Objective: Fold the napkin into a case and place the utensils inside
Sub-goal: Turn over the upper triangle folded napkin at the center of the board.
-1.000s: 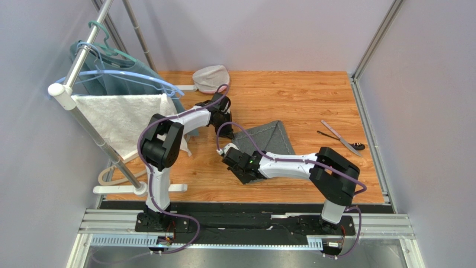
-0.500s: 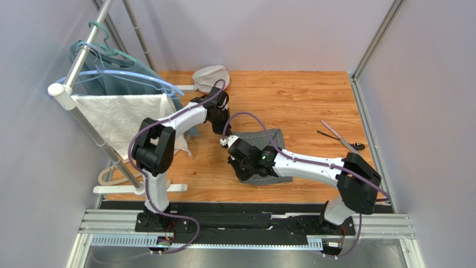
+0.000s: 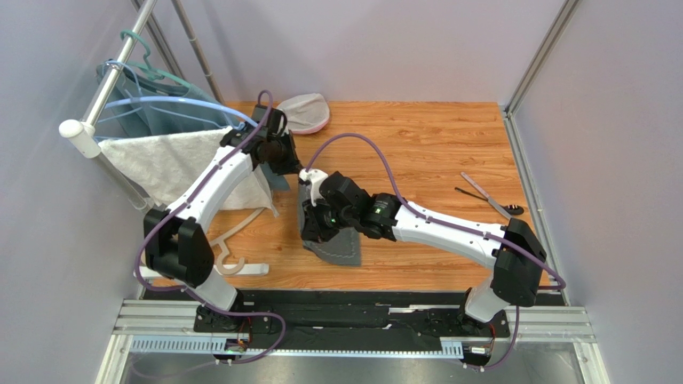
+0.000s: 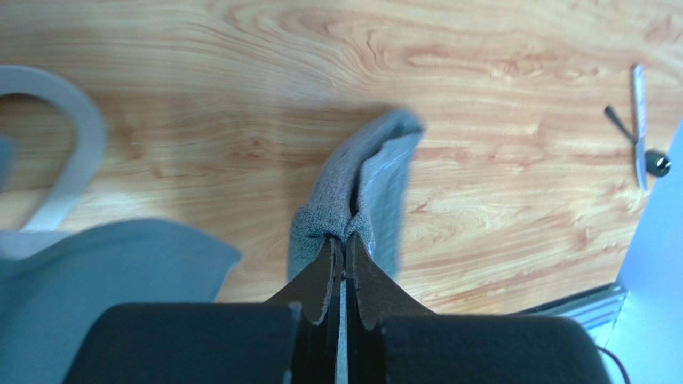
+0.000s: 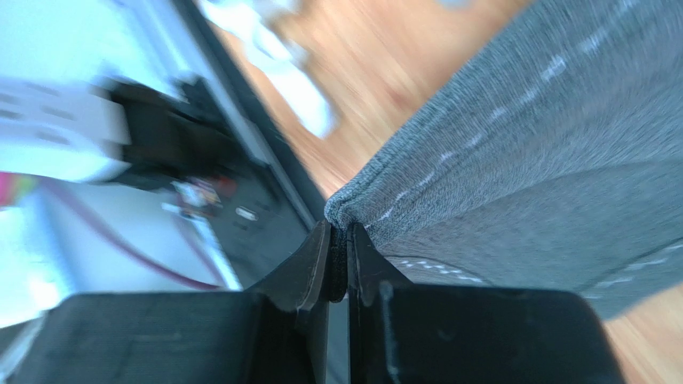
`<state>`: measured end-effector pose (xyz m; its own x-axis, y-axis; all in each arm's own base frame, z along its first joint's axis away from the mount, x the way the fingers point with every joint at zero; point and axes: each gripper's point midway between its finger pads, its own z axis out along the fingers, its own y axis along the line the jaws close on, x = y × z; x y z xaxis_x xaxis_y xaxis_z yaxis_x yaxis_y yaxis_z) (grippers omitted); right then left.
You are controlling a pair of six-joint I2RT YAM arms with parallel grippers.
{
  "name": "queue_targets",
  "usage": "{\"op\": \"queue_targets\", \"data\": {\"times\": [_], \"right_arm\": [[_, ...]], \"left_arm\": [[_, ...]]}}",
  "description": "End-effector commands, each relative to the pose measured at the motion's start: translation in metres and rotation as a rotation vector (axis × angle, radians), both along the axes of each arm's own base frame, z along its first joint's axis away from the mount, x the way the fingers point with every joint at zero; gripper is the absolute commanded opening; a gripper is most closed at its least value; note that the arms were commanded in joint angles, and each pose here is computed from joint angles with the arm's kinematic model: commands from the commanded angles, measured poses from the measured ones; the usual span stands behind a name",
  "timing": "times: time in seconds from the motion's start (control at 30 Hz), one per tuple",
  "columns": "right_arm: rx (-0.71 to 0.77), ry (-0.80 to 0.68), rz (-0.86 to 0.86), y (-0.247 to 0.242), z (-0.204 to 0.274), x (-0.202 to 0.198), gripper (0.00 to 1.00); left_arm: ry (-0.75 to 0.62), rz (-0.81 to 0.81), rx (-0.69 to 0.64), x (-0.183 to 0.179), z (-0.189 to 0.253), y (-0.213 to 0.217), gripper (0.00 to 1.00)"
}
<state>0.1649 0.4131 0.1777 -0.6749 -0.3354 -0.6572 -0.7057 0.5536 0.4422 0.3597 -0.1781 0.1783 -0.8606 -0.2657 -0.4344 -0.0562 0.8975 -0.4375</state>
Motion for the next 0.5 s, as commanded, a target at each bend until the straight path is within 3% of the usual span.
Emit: {"op": "queue_targets", "data": {"times": [0.0, 0.17, 0.2, 0.27, 0.47], "right_arm": [[0.306, 0.081, 0.151, 0.047, 0.089, -0.029, 0.00], [0.492, 0.101, 0.143, 0.044, 0.123, -0.035, 0.00], [0.469, 0.134, 0.125, 0.036, 0.096, -0.037, 0.00], [0.539, 0.148, 0.085, 0.023, 0.100, -0.034, 0.00], [0.487, 0.221, -0.102, -0.044, 0.021, -0.024, 0.00]], "left_arm": [[-0.255, 0.078, 0.009, 0.014, 0.082, 0.032, 0.00], [-0.407, 0.063, -0.043, 0.015, 0.129, 0.029, 0.00], [-0.402, 0.040, -0.070, 0.015, 0.127, 0.023, 0.00], [-0.418, 0.016, -0.105, 0.022, 0.124, 0.009, 0.00], [-0.407, -0.079, -0.155, 0.040, 0.087, -0.055, 0.00]]}}
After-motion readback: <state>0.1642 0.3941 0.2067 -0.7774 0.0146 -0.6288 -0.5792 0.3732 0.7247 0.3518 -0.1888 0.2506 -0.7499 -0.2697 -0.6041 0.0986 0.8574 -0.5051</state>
